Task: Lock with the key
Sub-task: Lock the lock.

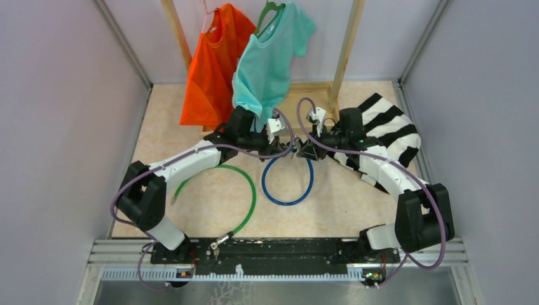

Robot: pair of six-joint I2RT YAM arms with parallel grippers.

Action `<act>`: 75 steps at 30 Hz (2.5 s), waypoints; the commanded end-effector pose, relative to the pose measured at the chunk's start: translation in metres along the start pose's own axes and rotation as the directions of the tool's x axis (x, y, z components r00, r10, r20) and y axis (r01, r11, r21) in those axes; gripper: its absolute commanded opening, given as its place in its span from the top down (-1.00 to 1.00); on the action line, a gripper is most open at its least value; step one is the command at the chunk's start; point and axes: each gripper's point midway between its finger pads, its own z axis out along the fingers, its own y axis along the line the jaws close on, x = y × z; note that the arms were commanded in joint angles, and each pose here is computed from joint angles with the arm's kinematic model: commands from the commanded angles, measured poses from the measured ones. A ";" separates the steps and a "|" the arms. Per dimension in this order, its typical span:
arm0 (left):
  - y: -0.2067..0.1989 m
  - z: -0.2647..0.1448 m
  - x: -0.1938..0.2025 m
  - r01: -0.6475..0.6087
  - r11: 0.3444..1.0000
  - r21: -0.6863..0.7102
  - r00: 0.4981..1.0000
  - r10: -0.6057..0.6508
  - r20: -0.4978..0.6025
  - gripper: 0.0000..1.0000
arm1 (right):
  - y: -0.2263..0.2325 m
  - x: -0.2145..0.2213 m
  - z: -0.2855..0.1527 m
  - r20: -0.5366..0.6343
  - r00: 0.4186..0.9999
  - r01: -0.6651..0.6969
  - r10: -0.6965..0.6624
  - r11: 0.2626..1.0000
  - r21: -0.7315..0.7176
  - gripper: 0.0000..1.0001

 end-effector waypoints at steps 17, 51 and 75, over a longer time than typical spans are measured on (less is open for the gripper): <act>-0.025 -0.016 -0.053 -0.307 0.951 0.031 0.936 0.296 0.191 1.00 | 0.034 -0.055 -0.014 0.094 0.859 0.506 -0.503 0.863 -0.008 1.00; -0.037 -0.067 -0.014 -0.414 0.910 -0.019 0.910 0.414 -0.004 -0.23 | 0.065 -0.019 -0.004 0.099 0.879 0.473 -0.466 0.879 -0.067 1.00; -0.055 -0.065 -0.080 -0.476 0.867 0.147 0.879 0.465 0.102 -0.09 | 0.069 -0.016 -0.006 0.109 0.874 0.482 -0.473 0.873 -0.077 1.00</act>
